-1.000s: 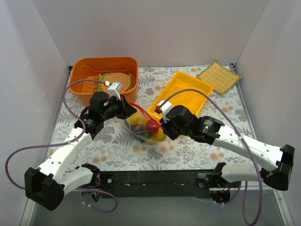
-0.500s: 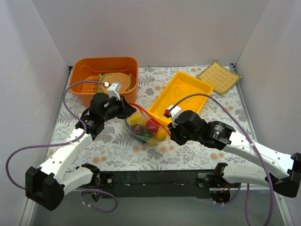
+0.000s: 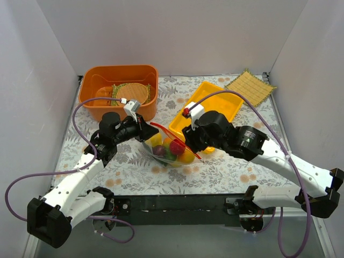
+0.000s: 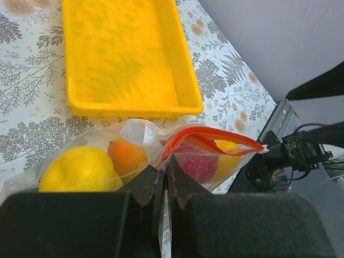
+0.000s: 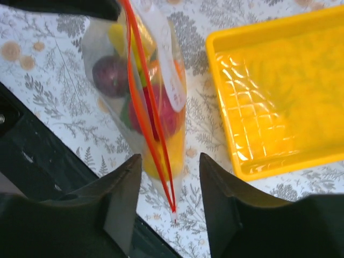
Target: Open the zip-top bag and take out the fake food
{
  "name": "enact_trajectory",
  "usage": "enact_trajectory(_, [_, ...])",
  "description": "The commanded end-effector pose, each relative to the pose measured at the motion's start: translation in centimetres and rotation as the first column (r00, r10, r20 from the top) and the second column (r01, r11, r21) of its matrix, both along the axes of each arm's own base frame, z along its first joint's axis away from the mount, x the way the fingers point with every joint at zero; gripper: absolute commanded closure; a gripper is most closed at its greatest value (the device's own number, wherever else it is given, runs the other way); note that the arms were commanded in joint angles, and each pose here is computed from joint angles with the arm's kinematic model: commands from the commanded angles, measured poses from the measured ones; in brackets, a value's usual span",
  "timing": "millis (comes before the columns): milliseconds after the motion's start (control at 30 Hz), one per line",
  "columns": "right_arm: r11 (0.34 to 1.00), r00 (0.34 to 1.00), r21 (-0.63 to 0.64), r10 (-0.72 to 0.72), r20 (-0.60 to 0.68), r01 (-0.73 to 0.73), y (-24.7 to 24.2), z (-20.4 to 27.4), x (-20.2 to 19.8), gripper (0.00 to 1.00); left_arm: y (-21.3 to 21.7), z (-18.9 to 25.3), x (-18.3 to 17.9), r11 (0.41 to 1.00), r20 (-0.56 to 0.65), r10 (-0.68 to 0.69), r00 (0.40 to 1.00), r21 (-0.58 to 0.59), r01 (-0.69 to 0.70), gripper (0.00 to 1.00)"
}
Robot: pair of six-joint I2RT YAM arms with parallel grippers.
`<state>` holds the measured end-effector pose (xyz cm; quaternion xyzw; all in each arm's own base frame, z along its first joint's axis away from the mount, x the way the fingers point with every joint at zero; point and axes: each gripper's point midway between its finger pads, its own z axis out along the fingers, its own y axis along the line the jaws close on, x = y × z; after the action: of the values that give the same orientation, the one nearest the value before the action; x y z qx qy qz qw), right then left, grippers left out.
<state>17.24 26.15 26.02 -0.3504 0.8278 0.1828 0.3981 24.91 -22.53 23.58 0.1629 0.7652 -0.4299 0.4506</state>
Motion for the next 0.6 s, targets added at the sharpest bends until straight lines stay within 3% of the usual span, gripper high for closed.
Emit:
enact_trajectory(0, [0.998,0.996,0.053,-0.023,0.089,0.018,2.2,2.7,3.6,0.49,-0.2,1.0,-0.8,0.999,0.058,-0.046,0.997,-0.013,0.047,1.00])
enact_trajectory(67, [0.999,0.999,0.048,-0.004,0.053,0.001,3.1,1.5,4.4,0.57,-0.2,1.1,-0.8,0.999,0.060,-0.047,0.997,-0.017,0.048,1.00])
enact_trajectory(133, [0.999,0.999,0.051,0.017,0.033,-0.018,3.9,0.6,4.7,0.58,-0.1,1.1,-0.8,0.999,0.061,-0.046,0.997,-0.014,0.047,1.00])
enact_trajectory(567, [0.997,1.000,0.079,0.020,0.016,-0.022,4.1,0.4,4.4,0.54,-0.1,0.9,-1.0,0.999,0.047,-0.043,0.998,-0.014,0.044,1.00])
